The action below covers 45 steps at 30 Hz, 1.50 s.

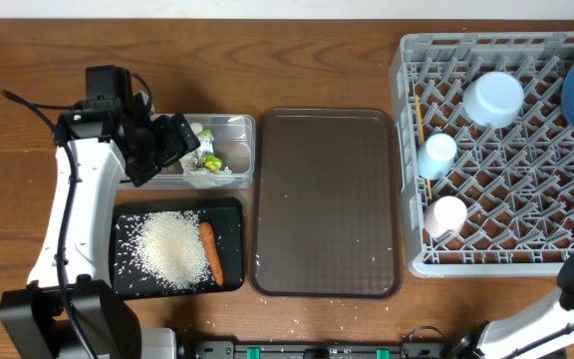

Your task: Sort waste into correct bins and load items into the dishwasher rack

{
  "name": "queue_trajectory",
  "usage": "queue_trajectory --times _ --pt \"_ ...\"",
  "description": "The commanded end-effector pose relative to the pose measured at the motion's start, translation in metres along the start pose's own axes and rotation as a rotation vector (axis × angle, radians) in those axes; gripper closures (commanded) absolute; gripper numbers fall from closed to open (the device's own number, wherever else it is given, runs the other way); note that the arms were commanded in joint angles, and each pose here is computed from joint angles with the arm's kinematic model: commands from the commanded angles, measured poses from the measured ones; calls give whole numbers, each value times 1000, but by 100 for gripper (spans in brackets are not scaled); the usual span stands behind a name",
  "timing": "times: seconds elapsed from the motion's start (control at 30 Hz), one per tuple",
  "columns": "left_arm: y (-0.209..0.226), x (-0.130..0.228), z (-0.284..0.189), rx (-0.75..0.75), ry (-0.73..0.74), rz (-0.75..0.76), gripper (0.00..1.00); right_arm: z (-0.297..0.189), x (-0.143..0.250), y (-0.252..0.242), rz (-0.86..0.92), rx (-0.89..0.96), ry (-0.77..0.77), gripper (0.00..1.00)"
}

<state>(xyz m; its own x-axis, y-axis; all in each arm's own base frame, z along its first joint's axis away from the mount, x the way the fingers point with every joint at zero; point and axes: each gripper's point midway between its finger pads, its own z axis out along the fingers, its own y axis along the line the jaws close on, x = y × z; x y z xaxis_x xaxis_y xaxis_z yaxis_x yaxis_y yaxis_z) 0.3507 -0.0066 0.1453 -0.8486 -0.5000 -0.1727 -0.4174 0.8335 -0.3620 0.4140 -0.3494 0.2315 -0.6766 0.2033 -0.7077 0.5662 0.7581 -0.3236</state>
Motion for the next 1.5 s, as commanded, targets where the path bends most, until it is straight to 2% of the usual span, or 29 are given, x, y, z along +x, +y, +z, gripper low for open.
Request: queue_trajectory --times 0.0,0.13,0.37,0.47,0.6,0.63,0.67,0.7,0.73,0.83,1.0,1.13,1.23,1.37,1.47 --pt "2 -2 -2 -11 -8 12 9 -47 -16 1 92 -32 -43 99" --pt "2 -2 -2 -11 -8 12 9 -59 15 23 187 -154 92 99" --pt "2 -2 -2 -11 -8 12 9 -85 94 54 328 -257 457 99" --pt "2 -2 -2 -11 -8 12 9 -99 119 58 320 -263 576 99" --pt "2 -2 -2 -11 -8 12 9 -99 140 56 297 -227 644 99" --pt "2 -2 -2 -11 -8 12 9 -97 147 53 286 -202 658 98" --pt "2 -2 -2 -11 -8 12 9 -96 153 52 278 -184 672 90" --pt "2 -2 -2 -11 -8 13 9 -94 158 52 274 -180 682 69" --pt "2 -2 -2 -11 -8 12 9 -93 161 53 272 -181 689 54" --pt "2 -2 -2 -11 -8 12 9 -95 161 53 272 -181 694 35" --pt "2 -2 -2 -11 -8 12 9 -110 144 57 289 -239 677 29" --pt "2 -2 -2 -11 -8 12 9 -139 106 97 201 -521 580 23" --pt "2 -2 -2 -11 -8 12 9 -164 86 130 81 -672 509 24" --pt "2 -2 -2 -11 -8 12 9 -176 91 166 -107 -710 487 28" --pt "2 -2 -2 -11 -8 12 9 -166 100 187 -216 -647 471 31"
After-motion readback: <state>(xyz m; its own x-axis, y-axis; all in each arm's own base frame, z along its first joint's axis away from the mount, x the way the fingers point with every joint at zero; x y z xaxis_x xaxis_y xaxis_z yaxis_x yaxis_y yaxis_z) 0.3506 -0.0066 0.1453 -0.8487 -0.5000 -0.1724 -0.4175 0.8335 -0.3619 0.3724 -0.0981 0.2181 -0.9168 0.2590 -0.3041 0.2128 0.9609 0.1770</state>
